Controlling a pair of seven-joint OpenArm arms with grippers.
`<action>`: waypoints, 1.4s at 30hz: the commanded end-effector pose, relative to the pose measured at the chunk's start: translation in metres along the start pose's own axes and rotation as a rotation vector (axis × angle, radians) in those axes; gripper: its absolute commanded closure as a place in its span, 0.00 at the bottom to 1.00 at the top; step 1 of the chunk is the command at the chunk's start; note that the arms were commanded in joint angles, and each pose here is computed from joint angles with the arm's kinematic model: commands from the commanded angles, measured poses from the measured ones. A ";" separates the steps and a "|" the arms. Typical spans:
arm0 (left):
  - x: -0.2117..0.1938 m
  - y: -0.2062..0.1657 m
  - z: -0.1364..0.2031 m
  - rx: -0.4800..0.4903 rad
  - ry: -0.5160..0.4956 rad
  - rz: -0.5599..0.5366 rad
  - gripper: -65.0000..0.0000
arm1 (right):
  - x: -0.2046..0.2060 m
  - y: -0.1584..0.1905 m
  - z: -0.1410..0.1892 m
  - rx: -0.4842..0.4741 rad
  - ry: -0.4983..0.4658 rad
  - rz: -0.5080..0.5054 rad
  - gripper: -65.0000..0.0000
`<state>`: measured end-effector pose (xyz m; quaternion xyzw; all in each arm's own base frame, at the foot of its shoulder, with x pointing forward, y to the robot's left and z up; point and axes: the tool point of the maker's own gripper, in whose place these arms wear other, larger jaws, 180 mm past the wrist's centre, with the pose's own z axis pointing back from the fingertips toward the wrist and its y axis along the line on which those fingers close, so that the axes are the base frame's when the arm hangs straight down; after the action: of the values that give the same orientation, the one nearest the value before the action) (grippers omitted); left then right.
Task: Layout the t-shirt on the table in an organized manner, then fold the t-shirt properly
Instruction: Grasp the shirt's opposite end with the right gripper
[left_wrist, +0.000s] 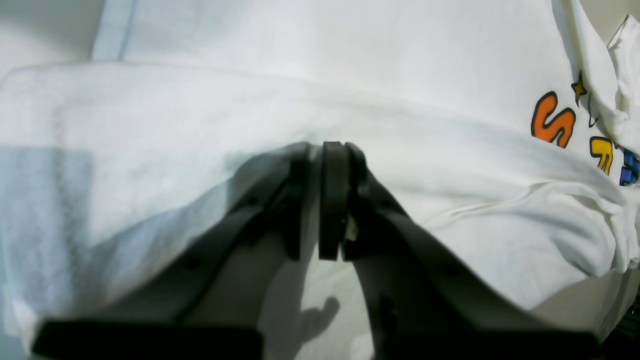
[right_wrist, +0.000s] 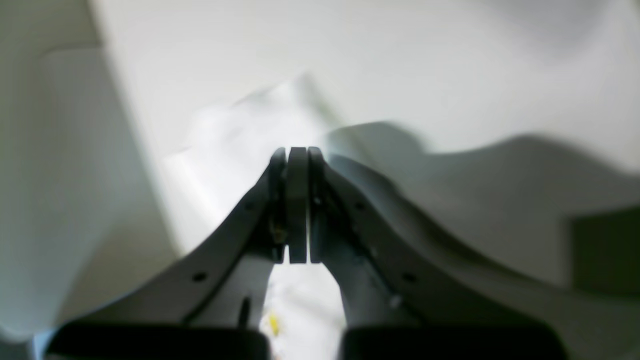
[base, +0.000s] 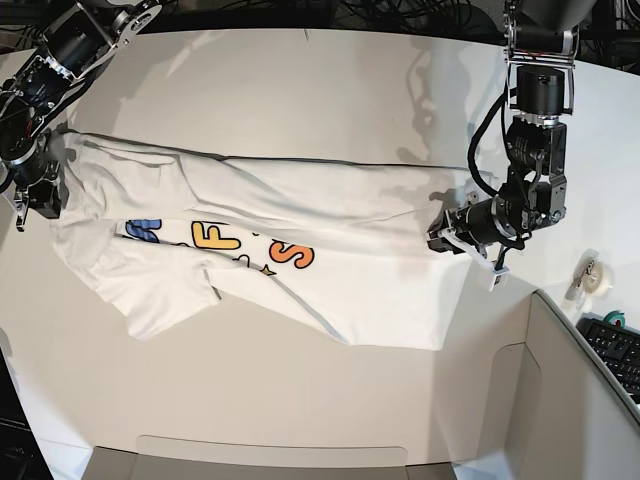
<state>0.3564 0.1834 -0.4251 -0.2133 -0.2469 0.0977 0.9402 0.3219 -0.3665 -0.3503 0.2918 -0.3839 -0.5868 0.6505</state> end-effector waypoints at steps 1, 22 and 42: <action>-0.019 0.027 0.003 0.117 0.083 -0.011 0.93 | 0.006 0.028 0.001 0.063 -0.013 0.041 1.00; -0.017 0.029 0.004 0.121 0.089 -0.012 0.93 | -0.023 -0.057 -0.011 -0.399 -0.040 0.328 1.00; -0.014 0.035 0.007 0.135 0.080 -0.015 0.93 | 0.052 -0.075 0.015 -0.513 -0.121 0.398 1.00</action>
<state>0.3560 0.1869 -0.4248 -0.2097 -0.2448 0.0959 0.9418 0.2922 -0.4041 -0.3928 0.0651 -0.3302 -0.5244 0.7821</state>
